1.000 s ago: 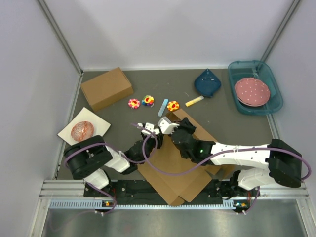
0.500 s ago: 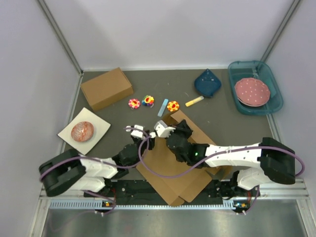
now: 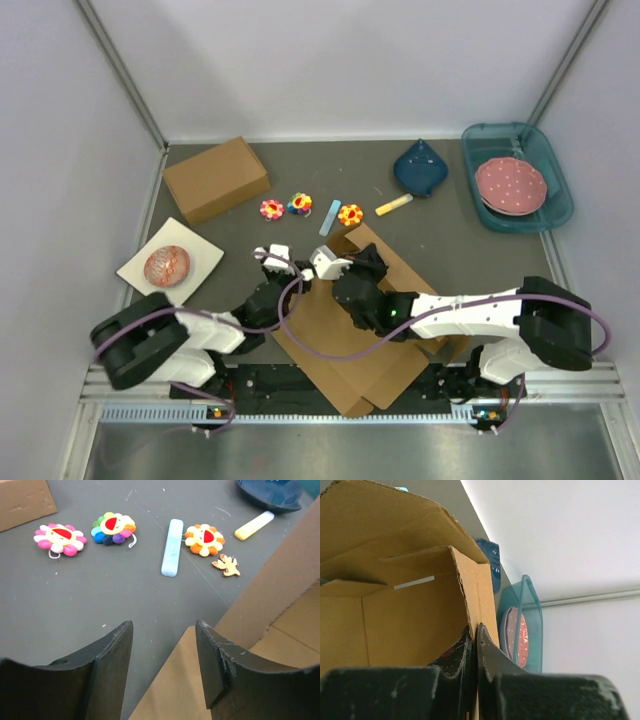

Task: Fold the paper box

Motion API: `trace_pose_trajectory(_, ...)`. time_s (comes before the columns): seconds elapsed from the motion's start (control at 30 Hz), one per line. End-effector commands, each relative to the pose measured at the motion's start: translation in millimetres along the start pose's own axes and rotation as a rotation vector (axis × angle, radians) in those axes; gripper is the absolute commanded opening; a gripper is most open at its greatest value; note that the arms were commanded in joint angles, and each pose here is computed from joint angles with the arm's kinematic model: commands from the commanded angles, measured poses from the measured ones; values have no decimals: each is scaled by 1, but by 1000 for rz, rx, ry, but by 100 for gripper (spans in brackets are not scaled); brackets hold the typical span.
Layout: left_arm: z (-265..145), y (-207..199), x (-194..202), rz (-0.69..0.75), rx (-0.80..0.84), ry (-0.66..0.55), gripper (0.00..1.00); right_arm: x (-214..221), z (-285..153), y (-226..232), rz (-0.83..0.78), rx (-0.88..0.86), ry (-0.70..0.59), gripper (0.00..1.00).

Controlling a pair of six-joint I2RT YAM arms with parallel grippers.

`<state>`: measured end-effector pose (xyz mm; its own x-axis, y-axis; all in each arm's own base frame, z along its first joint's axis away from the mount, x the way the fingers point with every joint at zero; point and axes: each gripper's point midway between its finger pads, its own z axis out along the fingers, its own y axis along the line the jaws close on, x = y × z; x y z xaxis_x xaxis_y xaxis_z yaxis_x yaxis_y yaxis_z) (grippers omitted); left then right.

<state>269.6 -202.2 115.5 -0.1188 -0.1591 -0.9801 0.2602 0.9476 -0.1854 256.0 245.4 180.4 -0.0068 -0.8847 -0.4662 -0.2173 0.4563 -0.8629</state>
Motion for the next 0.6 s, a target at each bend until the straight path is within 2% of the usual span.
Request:
trace_pose_trajectory(0.0, 28, -28, -23, -48, 92, -99, 63, 52, -4, 72, -163, -218, 68, 0)
trace_pose_trajectory(0.1, 38, -26, -26, -112, 123, -123, 68, 50, -6, 70, -157, -217, 62, 0)
trace_pose_trajectory(0.3, 52, -15, -40, -199, 190, -173, 70, 48, -8, 70, -123, -221, 56, 0)
trace_pose_trajectory(0.37, 53, -28, -33, -199, 279, -155, 72, 48, -8, 71, -119, -226, 56, 0)
trace_pose_trajectory(0.43, 47, -46, -42, -204, 389, -194, 76, 47, -8, 72, -117, -230, 54, 0)
trace_pose_trajectory(0.47, 47, -49, -36, -240, 404, -179, 78, 47, -8, 71, -113, -230, 53, 0)
trace_pose_trajectory(0.57, 46, -65, -25, -223, 497, -137, 80, 43, -8, 72, -105, -239, 43, 0)
